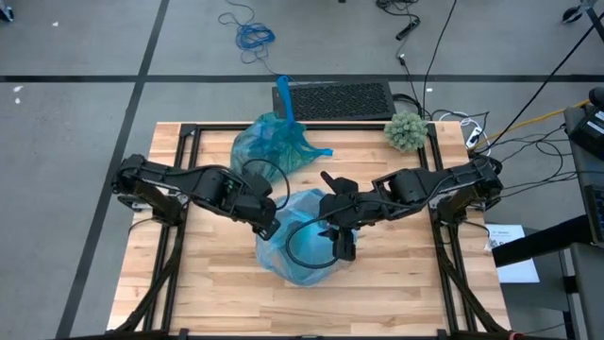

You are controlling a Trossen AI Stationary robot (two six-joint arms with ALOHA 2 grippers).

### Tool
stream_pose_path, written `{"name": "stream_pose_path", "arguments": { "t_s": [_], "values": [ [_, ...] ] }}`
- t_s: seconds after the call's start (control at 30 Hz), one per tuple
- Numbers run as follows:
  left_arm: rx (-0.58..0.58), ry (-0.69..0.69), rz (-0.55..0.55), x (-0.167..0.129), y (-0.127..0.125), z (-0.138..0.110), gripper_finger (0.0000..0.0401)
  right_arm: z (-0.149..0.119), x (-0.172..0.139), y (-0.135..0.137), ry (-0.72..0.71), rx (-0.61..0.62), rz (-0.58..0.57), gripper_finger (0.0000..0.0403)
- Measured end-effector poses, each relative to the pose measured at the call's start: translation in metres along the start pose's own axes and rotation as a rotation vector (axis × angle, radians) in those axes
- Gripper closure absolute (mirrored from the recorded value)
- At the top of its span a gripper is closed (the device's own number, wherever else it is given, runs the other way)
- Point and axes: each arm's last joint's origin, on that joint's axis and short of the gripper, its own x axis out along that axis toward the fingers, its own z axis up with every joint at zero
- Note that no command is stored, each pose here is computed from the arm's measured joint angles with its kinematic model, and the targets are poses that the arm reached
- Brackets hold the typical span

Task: Place trash/remove bag and relplace
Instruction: Insert the new trash bag into the trash bin

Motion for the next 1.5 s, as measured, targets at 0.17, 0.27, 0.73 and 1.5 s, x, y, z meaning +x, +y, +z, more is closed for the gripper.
{"name": "stream_pose_path", "arguments": {
  "t_s": [0.17,0.27,0.73,1.5],
  "values": [
    [-0.017,-0.012,-0.002,0.003,-0.005,-0.007,0.0400,0.001,-0.002,-0.007,0.000,0.016,-0.012,0.0222],
    [-0.024,0.003,0.017,0.010,-0.007,-0.015,0.0400,0.003,-0.012,-0.013,-0.027,0.031,-0.016,0.0222],
    [-0.013,-0.006,-0.011,0.038,-0.016,-0.026,0.0401,-0.019,-0.031,-0.034,0.051,0.184,-0.111,0.0222],
    [0.018,-0.077,-0.006,0.038,-0.018,-0.025,0.0401,-0.111,0.022,-0.053,-0.084,0.551,0.037,0.0398]
  ]
}}
